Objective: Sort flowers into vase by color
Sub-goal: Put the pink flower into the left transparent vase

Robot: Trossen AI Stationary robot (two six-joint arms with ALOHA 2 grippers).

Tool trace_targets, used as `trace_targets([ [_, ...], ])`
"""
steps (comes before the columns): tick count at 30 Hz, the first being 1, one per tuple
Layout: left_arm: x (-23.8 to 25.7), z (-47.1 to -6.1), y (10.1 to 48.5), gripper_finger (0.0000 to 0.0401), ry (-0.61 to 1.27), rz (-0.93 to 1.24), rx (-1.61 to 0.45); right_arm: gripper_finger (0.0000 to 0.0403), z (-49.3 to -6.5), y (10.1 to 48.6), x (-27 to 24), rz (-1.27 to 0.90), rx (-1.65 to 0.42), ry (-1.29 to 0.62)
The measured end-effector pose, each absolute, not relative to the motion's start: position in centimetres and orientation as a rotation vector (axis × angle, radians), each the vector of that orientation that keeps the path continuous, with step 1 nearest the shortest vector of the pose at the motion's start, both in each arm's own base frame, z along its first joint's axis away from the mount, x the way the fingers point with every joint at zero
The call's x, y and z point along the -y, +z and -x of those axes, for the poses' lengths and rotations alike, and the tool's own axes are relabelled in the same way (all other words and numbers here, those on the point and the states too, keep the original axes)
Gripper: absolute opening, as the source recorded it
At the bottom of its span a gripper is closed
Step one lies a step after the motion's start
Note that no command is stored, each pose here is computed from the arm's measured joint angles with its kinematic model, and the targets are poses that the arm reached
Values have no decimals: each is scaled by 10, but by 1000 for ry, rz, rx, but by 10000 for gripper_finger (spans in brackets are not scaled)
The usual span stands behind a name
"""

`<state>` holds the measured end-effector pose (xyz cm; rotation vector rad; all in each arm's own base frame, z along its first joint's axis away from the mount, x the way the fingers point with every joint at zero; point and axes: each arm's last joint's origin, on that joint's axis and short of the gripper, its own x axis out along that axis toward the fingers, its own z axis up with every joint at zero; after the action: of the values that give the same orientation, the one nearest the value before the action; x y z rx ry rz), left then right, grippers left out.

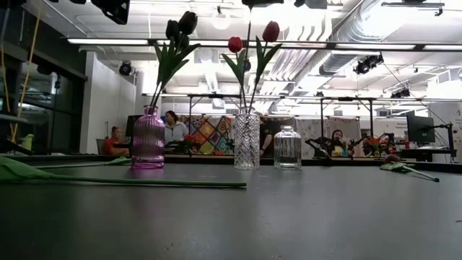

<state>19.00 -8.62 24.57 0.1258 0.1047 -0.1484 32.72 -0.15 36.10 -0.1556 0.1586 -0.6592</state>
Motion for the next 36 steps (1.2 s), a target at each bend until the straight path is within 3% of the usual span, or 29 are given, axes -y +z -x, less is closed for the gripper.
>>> trace_targets([
  [33,86,-190,245,133,-151,-133,-116,0,-337,331,57,-160,-276,-631],
  [36,86,-190,245,133,-152,-133,-115,14,-336,331,58,-173,-271,-648],
])
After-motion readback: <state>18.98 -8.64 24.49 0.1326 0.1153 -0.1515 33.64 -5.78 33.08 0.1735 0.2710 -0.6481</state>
